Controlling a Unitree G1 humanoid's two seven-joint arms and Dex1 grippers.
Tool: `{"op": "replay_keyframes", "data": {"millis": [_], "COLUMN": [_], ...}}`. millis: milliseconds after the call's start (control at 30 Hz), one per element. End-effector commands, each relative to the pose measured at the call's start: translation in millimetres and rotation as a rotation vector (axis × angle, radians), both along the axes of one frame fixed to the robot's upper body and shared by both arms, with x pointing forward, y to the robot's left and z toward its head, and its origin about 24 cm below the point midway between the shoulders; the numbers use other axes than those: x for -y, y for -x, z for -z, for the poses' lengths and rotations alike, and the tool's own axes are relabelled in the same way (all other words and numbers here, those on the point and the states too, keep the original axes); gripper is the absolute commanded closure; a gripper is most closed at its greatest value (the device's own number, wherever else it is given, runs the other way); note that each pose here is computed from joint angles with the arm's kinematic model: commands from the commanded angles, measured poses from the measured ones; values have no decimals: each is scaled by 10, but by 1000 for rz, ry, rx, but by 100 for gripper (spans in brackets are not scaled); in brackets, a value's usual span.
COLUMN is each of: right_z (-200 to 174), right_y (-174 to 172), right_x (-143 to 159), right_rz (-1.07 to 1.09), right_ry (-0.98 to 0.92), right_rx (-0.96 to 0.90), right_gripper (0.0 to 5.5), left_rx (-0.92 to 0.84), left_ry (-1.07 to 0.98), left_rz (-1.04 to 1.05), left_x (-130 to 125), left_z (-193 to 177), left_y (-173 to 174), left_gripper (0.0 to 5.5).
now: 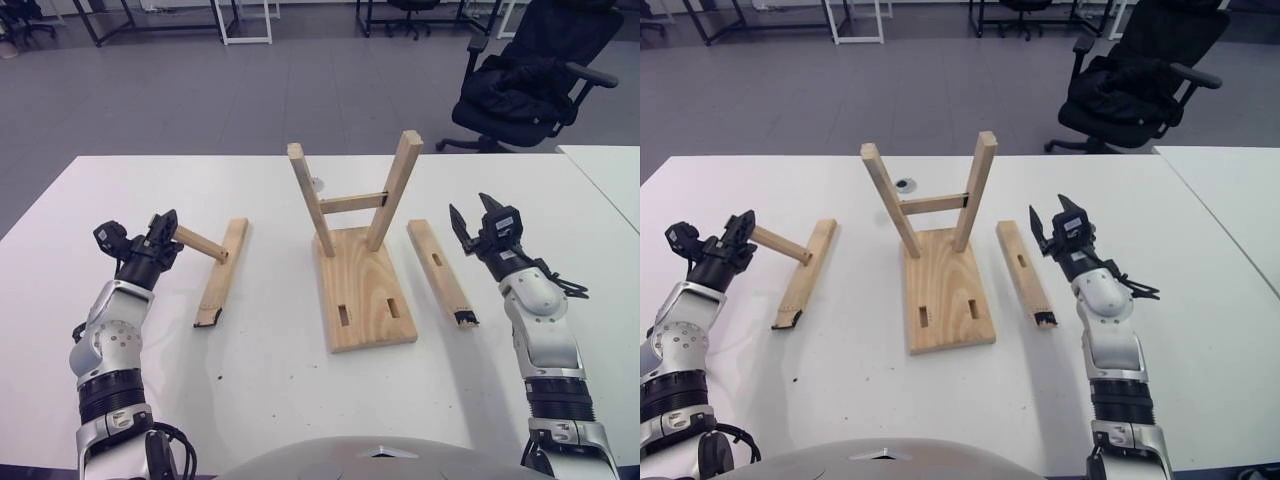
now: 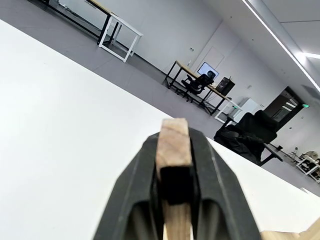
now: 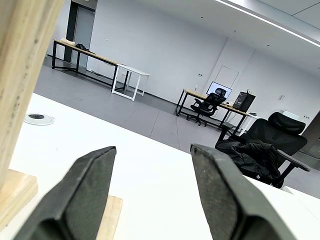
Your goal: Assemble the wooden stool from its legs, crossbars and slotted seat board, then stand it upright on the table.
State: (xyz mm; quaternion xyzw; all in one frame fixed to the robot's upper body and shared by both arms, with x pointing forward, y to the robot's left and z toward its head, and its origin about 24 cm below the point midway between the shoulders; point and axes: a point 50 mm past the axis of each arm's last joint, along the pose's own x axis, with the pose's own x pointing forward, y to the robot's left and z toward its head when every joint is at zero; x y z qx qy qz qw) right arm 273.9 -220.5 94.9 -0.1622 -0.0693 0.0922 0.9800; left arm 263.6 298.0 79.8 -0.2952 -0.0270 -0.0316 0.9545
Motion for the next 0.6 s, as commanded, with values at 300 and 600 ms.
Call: {"op": "replay_keyframes", "data": {"millis": [300,600], "right_z": [45,67], "right_y": [-41,-40], "right_x": [-92,-121], "right_rz": [-22,-32], "right_ry": [31,53], "right_rx": [-4,-5], "right_gripper": [275,275], "left_rx": [-98,-58], "left_ry": [-99,-66], "left_rz": [-22,-44], "left_x": [99,96], "left_z": [66,-15], "left_y": [61,9], "left_gripper": [510,510]}}
